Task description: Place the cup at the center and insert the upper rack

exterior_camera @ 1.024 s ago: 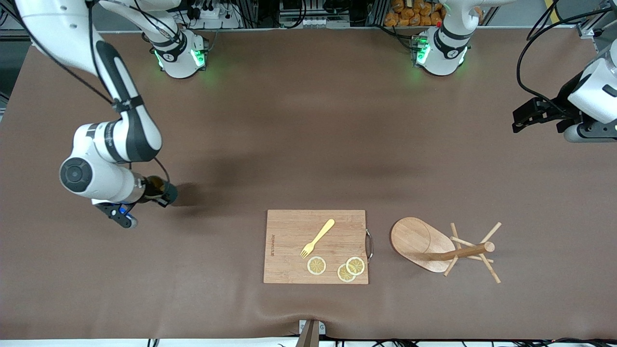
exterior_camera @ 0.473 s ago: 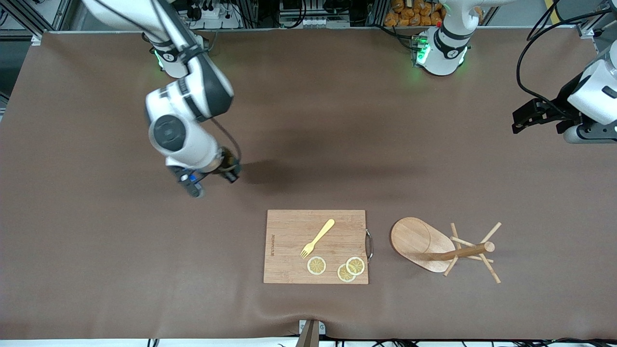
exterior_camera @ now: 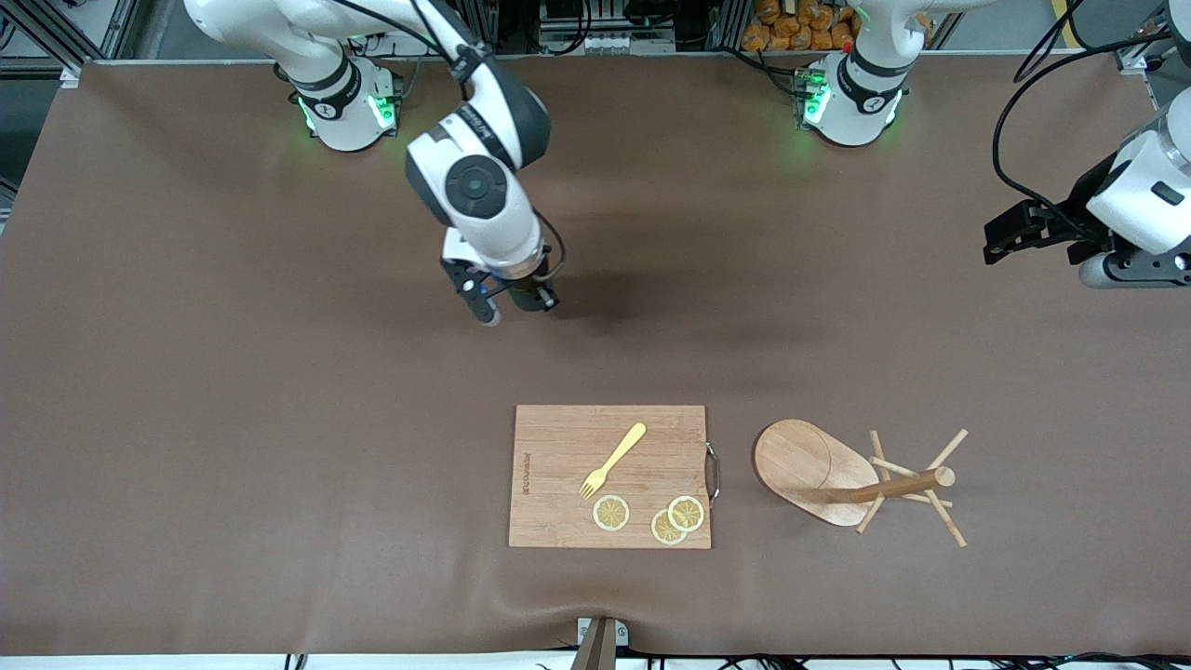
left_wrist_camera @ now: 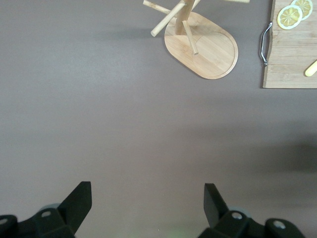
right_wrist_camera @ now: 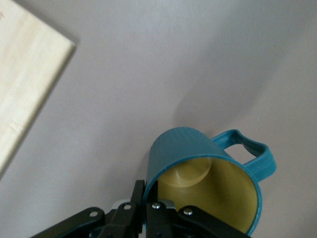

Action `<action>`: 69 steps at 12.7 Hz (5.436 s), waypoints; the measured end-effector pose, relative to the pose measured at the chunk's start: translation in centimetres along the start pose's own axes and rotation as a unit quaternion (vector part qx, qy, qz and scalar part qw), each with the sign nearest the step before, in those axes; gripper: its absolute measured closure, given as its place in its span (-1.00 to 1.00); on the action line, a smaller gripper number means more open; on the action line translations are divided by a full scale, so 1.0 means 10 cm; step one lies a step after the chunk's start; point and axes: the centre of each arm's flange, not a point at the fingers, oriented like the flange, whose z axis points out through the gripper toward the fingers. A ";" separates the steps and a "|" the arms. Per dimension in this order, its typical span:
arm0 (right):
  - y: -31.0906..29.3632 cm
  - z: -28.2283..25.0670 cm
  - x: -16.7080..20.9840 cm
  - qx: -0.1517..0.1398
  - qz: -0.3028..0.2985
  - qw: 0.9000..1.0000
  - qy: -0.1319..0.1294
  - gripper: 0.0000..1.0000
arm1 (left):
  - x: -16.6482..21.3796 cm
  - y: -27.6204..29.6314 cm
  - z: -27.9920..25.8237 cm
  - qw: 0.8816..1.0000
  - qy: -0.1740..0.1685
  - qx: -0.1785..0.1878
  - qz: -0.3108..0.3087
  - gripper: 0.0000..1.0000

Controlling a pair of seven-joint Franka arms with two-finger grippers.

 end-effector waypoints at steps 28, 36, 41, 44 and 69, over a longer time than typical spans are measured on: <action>0.12 0.65 -1.34 0.009 0.075 0.997 -0.030 0.61 | -0.01 0.17 -0.03 1.000 0.005 0.000 0.014 -1.00; 0.00 0.50 -1.14 0.021 0.067 0.997 -0.017 -0.95 | 0.01 0.03 -0.03 1.000 0.005 -0.001 0.002 -1.00; -0.15 -0.35 0.00 0.013 -0.086 0.996 -0.014 -1.00 | 0.00 0.09 -0.04 1.000 0.004 -0.018 0.004 -1.00; -0.04 -1.00 1.24 0.036 -0.167 0.985 -0.012 -1.00 | 0.03 0.22 -0.03 0.999 0.011 -0.039 -0.012 -1.00; 1.78 -3.10 3.33 0.006 -0.348 0.936 0.054 -1.00 | -2.65 5.78 3.06 0.927 0.210 0.137 -0.280 -1.00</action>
